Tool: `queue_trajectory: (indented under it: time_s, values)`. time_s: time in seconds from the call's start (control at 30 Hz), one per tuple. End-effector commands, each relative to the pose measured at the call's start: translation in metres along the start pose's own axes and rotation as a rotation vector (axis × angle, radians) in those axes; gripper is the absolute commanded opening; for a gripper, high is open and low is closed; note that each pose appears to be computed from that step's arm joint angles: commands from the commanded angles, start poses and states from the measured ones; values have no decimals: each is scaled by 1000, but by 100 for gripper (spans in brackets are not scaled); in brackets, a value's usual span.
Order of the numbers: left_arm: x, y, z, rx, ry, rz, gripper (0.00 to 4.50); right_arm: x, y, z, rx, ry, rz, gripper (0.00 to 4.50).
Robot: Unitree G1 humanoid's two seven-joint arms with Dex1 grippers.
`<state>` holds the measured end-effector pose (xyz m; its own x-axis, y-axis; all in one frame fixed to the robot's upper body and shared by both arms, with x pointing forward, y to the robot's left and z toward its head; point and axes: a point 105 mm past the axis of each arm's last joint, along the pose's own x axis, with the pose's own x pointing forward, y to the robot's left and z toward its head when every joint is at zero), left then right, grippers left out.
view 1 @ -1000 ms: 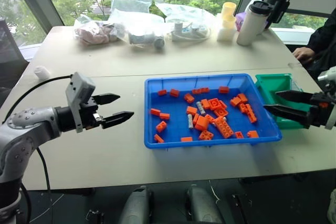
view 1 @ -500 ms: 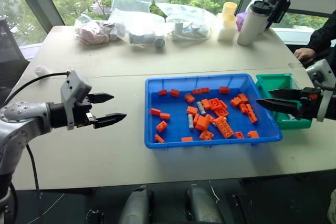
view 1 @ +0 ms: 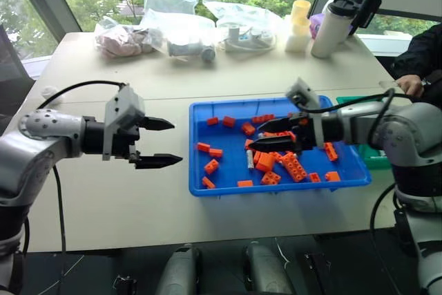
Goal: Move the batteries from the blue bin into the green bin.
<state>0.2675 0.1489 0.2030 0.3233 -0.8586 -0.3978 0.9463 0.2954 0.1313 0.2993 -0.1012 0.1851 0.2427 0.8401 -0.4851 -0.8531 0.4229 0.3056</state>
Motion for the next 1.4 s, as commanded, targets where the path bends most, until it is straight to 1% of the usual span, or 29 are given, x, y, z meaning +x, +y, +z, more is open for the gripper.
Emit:
queue_trajectory:
  time_s: [0.03, 0.2, 0.37, 0.5, 0.67, 0.9, 0.97, 1.03, 1.13, 1.27, 1.33, 1.4]
  values:
    - [1, -6, 3, 2, -22, 19, 450, 4, 2, 5, 54, 50, -26, 447]
    - [5, -10, 1, -12, -39, 52, 450, 18, 0, -10, 56, 170, -58, 447]
    - [8, -12, 1, -27, -60, 72, 450, 23, -5, -19, 52, 234, -69, 447]
    - [9, -12, 1, -35, -70, 94, 450, 29, -15, -27, 35, 276, -100, 447]
    - [10, -10, 4, -37, -86, 109, 450, 34, -26, -28, 2, 292, -145, 447]
    - [13, -7, 8, -33, -105, 117, 450, 44, -29, -31, -51, 318, -167, 447]
    - [14, -6, 8, -32, -107, 119, 450, 50, -25, -29, -73, 314, -166, 447]
    - [15, -6, 8, -33, -108, 118, 450, 57, -14, -26, -117, 314, -157, 447]
    - [15, -6, 8, -36, -109, 118, 450, 68, -4, -31, -146, 331, -153, 447]
    - [18, -5, 5, -36, -103, 116, 450, 83, -1, -34, -157, 324, -173, 447]
    - [19, -5, 5, -34, -105, 119, 450, 88, -4, -39, -202, 336, -202, 447]
    - [19, -4, 7, -34, -114, 121, 450, 90, -7, -45, -207, 339, -221, 394]
